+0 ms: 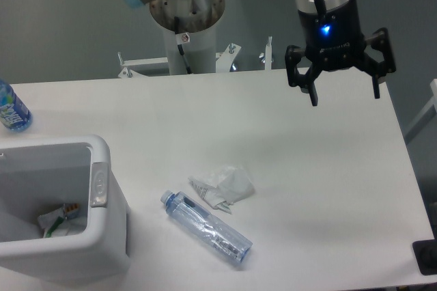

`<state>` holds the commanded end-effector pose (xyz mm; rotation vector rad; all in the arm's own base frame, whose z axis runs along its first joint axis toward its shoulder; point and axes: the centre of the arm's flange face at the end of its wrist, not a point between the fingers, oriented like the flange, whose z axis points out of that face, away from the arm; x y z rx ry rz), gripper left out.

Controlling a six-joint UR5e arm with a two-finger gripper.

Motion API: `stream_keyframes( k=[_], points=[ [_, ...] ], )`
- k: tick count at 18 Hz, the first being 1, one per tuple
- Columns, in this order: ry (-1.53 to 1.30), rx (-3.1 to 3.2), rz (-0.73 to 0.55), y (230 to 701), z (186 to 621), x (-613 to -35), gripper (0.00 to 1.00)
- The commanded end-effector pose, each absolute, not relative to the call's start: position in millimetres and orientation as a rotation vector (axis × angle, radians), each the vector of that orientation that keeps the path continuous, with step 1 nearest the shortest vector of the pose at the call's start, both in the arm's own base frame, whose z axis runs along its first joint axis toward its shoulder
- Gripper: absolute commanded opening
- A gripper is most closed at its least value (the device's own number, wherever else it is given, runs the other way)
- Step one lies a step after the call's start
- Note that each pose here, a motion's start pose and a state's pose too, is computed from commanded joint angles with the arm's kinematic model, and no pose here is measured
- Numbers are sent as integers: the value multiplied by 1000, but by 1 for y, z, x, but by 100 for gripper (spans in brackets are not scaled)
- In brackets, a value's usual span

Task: Place the trash in the trash can
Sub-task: 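Move the open gripper down toward the crumpled clear plastic bag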

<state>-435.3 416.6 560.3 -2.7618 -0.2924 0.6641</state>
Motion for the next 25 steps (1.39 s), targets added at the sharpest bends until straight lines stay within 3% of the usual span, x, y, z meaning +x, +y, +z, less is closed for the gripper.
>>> stream_keyframes(
  k=[7,21,25],
  points=[
    [-288,-2777,634,424,545,-432,100],
    [-255,-2851,559,430,472,-413,100],
    [-64,-2922,510,438,441,-398,100]
  ],
)
